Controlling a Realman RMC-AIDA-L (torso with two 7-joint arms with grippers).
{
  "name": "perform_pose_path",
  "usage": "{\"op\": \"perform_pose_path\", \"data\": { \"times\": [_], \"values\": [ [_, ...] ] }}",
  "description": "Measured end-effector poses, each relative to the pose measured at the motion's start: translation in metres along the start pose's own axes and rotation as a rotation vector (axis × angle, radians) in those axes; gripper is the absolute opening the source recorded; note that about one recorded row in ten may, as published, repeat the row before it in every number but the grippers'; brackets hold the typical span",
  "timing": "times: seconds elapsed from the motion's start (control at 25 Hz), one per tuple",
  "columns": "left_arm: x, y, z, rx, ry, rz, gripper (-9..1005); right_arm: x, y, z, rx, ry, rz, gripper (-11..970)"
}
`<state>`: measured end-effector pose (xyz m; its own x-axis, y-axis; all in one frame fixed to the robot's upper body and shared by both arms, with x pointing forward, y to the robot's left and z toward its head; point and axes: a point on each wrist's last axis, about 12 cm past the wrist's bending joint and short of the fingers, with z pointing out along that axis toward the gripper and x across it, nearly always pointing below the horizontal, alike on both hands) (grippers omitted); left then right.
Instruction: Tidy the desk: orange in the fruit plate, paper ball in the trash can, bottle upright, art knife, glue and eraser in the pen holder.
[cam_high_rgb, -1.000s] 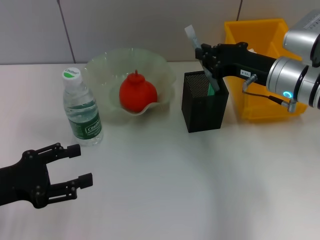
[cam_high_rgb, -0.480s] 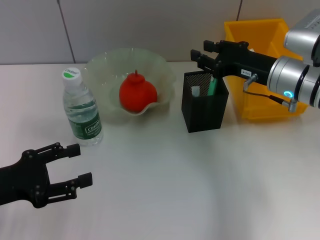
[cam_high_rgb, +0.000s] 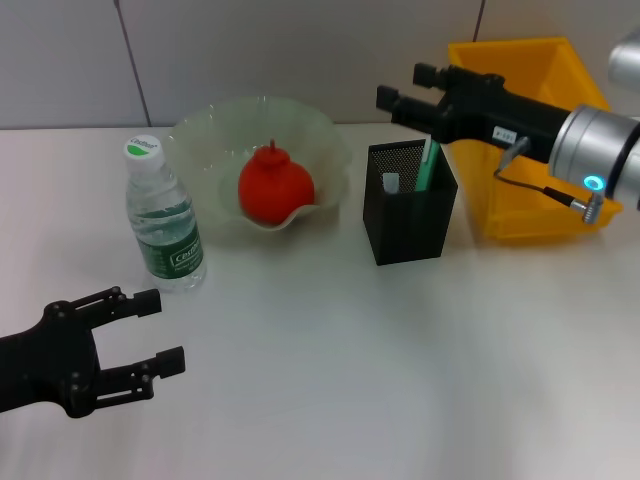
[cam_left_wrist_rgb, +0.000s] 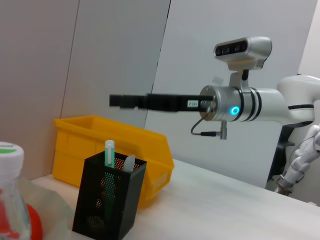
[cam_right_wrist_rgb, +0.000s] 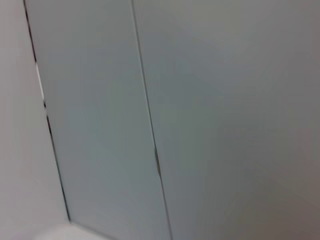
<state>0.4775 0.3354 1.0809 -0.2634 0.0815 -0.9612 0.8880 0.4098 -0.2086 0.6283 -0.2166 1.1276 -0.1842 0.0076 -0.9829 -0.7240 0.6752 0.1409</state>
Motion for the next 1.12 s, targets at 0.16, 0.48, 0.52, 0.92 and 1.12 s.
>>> {"op": "perform_pose_path", "data": {
  "times": [0.16,0.48,0.52,0.92,1.12],
  "values": [
    [0.000,0.000,0.003,0.014,-0.002,-0.004,811,-0.005,0.004,-0.017,-0.079,-0.083,0.127,614],
    [-0.001,-0.010,0.018,0.123,-0.033,-0.034,811,0.025,0.035,-0.082,-0.455,0.059,0.209,774],
    [0.004,-0.015,0.030,0.191,-0.009,-0.054,811,0.033,0.038,-0.088,-0.473,0.092,0.201,774],
    [0.019,-0.021,0.051,0.224,0.053,-0.010,811,0.095,0.065,-0.128,-0.526,0.153,0.065,775],
    [0.025,-0.022,0.059,0.244,0.096,-0.004,811,0.106,0.069,-0.132,-0.526,0.171,0.043,775]
  ]
}}
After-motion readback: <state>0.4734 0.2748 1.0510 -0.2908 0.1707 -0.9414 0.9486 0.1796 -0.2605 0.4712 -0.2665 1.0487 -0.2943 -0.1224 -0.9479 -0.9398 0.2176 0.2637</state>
